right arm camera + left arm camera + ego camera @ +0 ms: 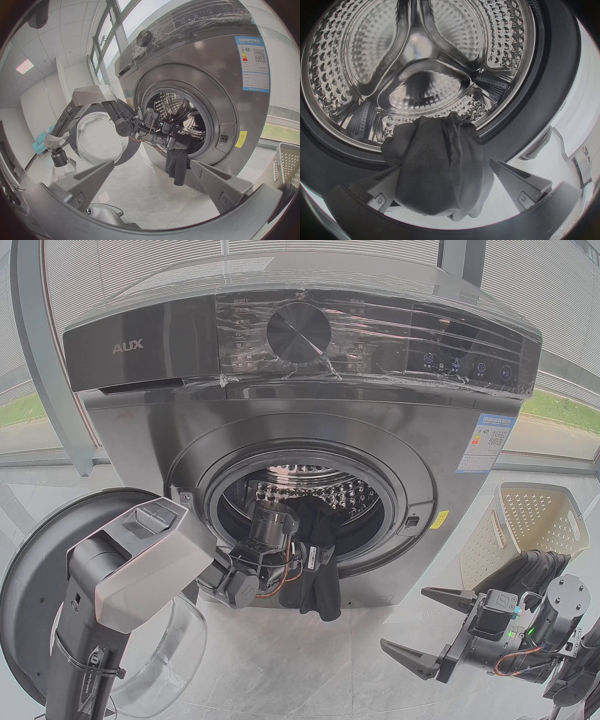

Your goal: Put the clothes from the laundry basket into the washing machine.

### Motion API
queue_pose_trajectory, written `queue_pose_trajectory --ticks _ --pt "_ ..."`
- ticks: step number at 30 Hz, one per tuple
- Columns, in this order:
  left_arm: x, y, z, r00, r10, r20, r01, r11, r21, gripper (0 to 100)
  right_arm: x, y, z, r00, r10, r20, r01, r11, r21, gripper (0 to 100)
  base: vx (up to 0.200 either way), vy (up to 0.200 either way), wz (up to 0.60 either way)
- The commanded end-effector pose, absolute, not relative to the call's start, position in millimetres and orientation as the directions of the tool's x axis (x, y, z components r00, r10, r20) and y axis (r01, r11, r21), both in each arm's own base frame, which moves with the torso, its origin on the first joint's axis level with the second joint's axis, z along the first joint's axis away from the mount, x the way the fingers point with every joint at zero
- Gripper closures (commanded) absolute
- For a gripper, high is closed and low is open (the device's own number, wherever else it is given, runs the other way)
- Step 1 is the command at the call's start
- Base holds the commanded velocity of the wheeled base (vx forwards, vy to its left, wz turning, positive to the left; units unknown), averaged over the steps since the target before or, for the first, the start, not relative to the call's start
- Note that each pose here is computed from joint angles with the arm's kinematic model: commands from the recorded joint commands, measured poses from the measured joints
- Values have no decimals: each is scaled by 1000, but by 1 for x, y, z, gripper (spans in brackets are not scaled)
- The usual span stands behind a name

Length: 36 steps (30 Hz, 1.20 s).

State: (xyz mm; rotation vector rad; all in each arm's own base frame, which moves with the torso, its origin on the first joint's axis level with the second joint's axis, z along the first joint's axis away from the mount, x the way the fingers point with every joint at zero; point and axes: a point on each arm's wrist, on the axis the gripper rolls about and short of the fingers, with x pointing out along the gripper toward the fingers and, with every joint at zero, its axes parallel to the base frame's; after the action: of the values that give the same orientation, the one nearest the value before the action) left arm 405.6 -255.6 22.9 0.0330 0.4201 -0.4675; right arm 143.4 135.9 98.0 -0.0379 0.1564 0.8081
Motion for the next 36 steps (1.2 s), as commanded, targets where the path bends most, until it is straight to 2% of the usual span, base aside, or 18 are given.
queue_pose_trajectory --ticks 1,7,8,15,22,23,24,28,36 --pt "410 -253 8 807 -419 -417 438 897 -55 0 141 134 95 678 715 -172 -722 691 27 0 0 0 0" --pt "420 -252 3 827 -404 -391 419 907 -51 0 141 134 95 678 715 -172 -722 691 27 0 0 0 0" --pt "420 -251 3 830 -399 -391 414 909 -48 100 141 134 95 678 715 -172 -722 691 27 0 0 0 0" --pt "425 -255 12 846 -407 -346 411 909 -65 100 141 134 95 678 715 -169 -722 691 27 0 0 0 0" --pt "453 -264 43 928 -343 -147 328 937 -117 100 141 134 96 677 717 -168 -724 690 27 0 0 0 0" --pt "453 -264 43 928 -343 -147 328 937 -117 100 141 134 96 677 717 -168 -724 690 27 0 0 0 0" --pt "464 -263 47 947 -309 -87 297 947 -125 100 141 134 96 677 717 -168 -724 690 27 0 0 0 0" --pt "475 -266 53 955 -296 -15 291 946 -142 100 141 134 95 678 715 -169 -722 691 27 0 0 0 0" --pt "474 -267 48 954 -297 -30 291 947 -139 100 141 134 95 678 715 -169 -722 691 27 0 0 0 0"
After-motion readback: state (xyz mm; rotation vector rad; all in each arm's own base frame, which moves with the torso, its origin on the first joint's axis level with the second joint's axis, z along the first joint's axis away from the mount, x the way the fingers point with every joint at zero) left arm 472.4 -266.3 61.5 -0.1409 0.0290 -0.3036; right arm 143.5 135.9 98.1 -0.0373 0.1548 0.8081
